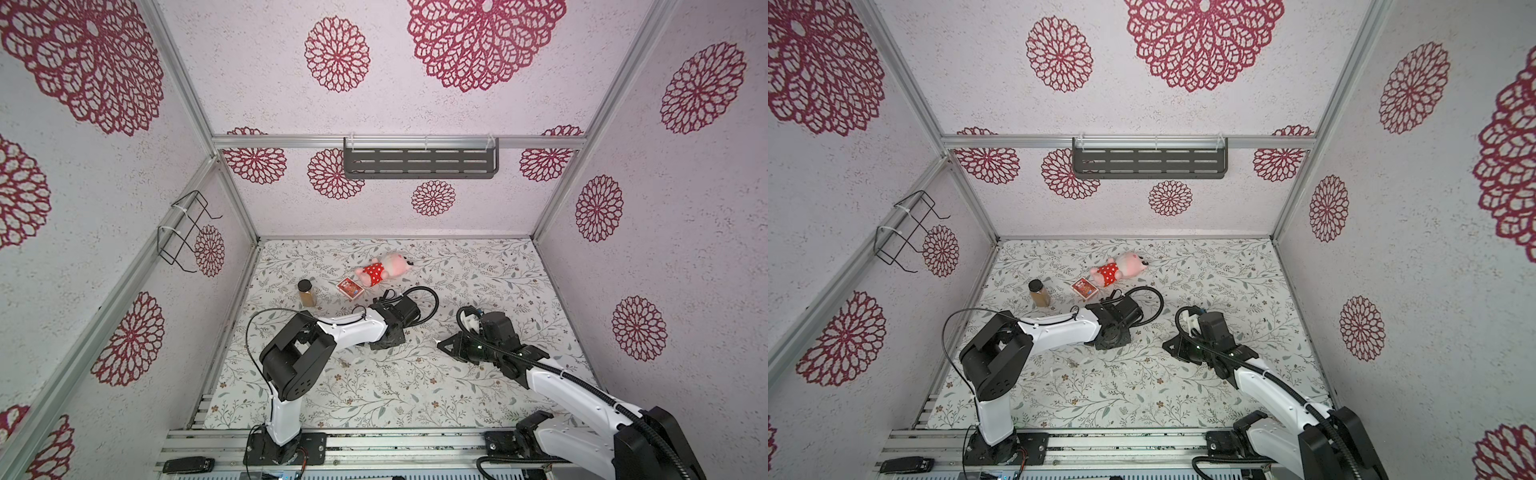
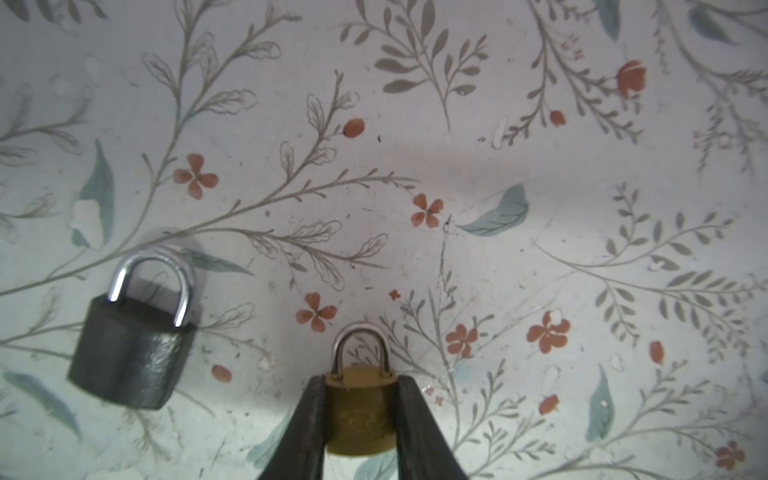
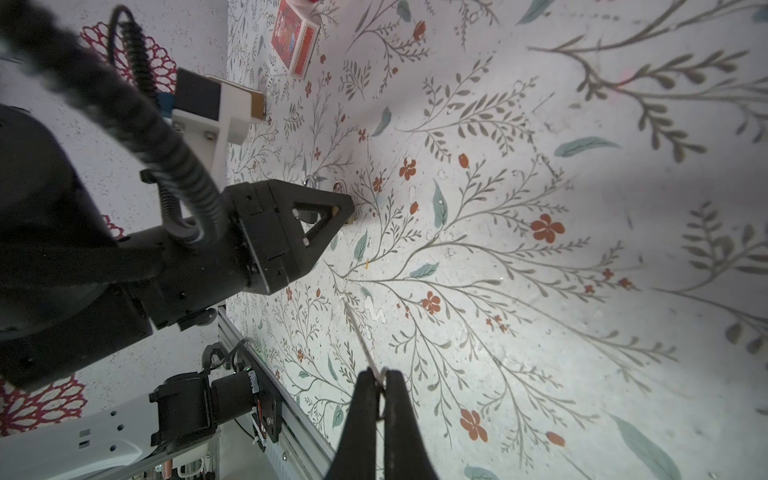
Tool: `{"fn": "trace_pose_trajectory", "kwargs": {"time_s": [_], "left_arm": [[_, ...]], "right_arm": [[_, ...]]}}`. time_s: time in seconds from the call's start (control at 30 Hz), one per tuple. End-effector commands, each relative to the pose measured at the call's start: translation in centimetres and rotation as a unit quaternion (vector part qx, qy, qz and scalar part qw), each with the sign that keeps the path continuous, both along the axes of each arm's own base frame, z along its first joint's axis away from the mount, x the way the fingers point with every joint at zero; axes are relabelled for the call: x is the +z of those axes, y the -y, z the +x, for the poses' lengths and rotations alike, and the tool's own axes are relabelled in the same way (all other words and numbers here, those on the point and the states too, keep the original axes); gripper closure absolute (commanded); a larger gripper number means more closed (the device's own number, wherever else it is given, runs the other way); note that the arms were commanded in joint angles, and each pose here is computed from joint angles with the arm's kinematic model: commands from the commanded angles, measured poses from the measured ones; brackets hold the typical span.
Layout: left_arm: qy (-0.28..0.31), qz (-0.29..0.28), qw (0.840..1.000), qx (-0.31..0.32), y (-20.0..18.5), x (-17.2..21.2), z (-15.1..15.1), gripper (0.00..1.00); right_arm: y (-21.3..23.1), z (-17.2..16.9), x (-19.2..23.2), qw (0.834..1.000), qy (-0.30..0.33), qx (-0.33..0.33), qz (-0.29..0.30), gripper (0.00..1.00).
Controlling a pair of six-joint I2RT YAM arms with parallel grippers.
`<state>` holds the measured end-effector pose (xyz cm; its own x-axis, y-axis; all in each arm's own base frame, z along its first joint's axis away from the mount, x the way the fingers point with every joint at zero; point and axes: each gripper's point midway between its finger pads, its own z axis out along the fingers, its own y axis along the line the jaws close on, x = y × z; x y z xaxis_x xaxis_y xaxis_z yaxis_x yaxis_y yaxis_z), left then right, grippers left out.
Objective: Unlock with the key
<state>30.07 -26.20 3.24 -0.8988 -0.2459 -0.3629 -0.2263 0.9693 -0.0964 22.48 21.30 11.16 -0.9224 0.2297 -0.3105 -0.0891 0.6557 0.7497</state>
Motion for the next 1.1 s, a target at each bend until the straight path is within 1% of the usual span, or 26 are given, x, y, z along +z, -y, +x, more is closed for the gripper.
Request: {"fn": "trace_pose_trajectory", "kwargs": {"time_s": [0.0, 0.1, 0.27, 0.4, 0.47, 0.63, 0.73, 0.87, 1.07], "left_arm": [[0.057, -0.051, 0.997, 0.022, 1.6, 4.6, 1.1, 0.81], [0.078, -0.092, 0.992, 0.042, 2.3, 6.7, 1.0, 0.83], [0.119, -0.154, 0.978, 0.073, 3.0, 10.4, 0.7, 0.86], [0.132, -0.194, 0.968, 0.093, 3.1, 12.3, 0.0, 0.87], [0.139, -0.211, 0.962, 0.104, 3.0, 13.0, -0.2, 0.88], [0.151, -0.235, 0.953, 0.121, 2.8, 14.1, -0.8, 0.89], [0.156, -0.239, 0.950, 0.127, 2.6, 14.4, -0.9, 0.90], [0.156, -0.241, 0.948, 0.134, 2.6, 14.5, -0.9, 0.90], [0.160, -0.240, 0.947, 0.139, 2.4, 14.4, -1.0, 0.92]], "right_arm": [[-0.4, 0.3, 1.7, 0.999, 0.022, -0.028, 0.001, 1.00], [-1.1, 0.2, 2.0, 0.998, 0.035, -0.052, 0.011, 1.00], [-3.5, 0.1, 3.1, 0.995, 0.069, -0.063, 0.039, 1.00], [-5.7, 0.1, 4.0, 0.991, 0.098, -0.059, 0.069, 1.00], [-6.7, 0.3, 4.3, 0.990, 0.108, -0.059, 0.073, 1.00], [-8.3, 0.6, 6.2, 0.981, 0.144, -0.066, 0.108, 1.00], [-8.7, 0.6, 7.3, 0.977, 0.159, -0.073, 0.125, 1.00], [-9.2, 0.7, 7.9, 0.975, 0.169, -0.076, 0.127, 1.00], [-9.7, 0.9, 7.6, 0.974, 0.163, -0.081, 0.132, 1.00]]}}
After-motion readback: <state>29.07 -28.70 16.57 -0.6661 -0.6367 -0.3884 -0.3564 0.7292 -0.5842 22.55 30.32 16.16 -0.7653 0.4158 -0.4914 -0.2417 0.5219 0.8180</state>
